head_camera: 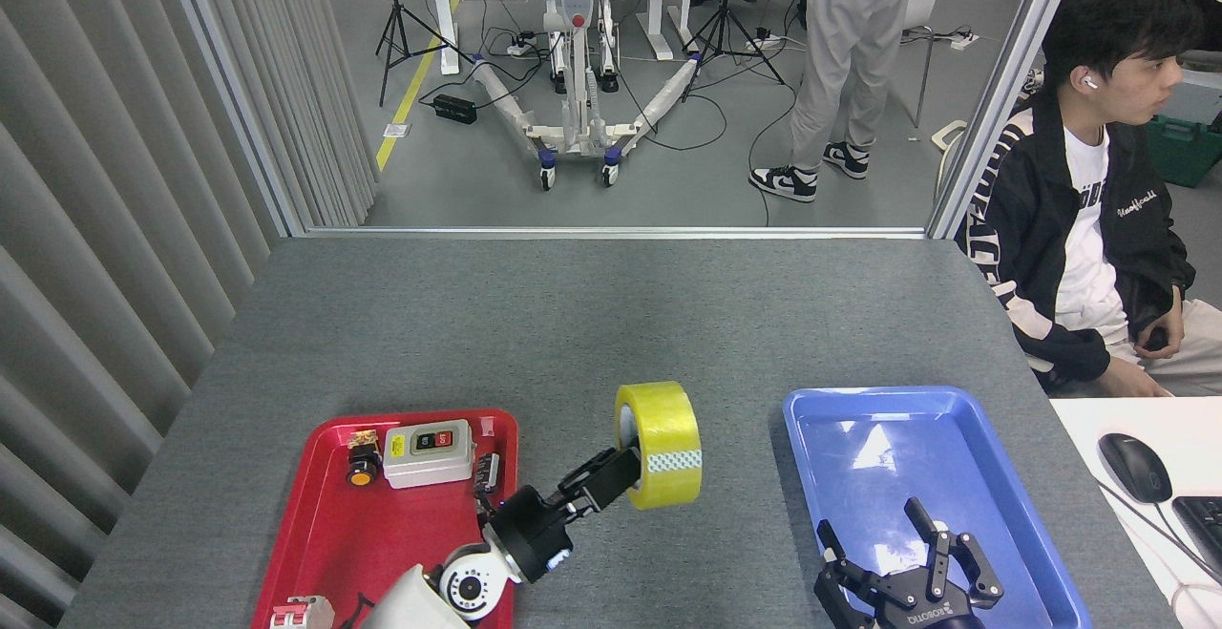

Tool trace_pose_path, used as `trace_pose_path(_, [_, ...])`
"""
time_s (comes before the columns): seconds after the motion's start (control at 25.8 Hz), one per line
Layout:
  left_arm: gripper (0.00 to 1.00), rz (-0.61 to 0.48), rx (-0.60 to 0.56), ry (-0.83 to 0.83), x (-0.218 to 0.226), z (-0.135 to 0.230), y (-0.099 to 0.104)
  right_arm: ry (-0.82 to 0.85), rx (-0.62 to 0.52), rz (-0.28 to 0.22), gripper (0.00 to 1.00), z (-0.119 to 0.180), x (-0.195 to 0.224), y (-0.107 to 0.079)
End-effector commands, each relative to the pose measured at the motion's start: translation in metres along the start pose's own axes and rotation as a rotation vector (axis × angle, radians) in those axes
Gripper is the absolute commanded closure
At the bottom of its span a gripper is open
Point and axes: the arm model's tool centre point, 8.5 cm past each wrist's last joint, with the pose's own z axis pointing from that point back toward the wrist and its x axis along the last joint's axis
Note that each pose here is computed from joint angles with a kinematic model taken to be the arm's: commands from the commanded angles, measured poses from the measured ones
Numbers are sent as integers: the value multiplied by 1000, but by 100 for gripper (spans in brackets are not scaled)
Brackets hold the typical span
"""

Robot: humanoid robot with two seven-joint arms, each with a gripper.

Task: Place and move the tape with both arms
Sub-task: 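Lift the tape roll with the left gripper toward the right gripper, then close the right gripper on the tape roll held by the left gripper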

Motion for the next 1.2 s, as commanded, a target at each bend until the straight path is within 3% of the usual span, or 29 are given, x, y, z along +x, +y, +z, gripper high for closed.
trace_pose_path(0.0, [100, 59, -70, -58, 19, -34, -44, -128, 4, 6, 0, 2, 7, -1])
trace_pose_path(0.15, [100, 67, -77, -45, 17, -34, -49, -238, 0, 10, 0, 5, 15, -4])
trace_pose_path(0.31, [100, 69, -63, -44, 16, -34, -48, -411, -10, 45, 0, 16, 18, -16])
trace_pose_path(0.39, [100, 72, -57, -44, 16, -33, -47, -459, -4, 33, 0, 27, 20, -16])
trace_pose_path(0.66, [100, 77, -45, -41, 15, -32, -45, -498, -45, 11, 0, 27, 29, -27])
trace_pose_path(1.01, [100, 60, -35, -70, 23, -25, -44, -484, -85, 30, 1, 7, 27, -39])
trace_pose_path(1.16, [100, 53, -38, -80, 26, -26, -45, -556, -90, 5, 1, -2, 48, -38])
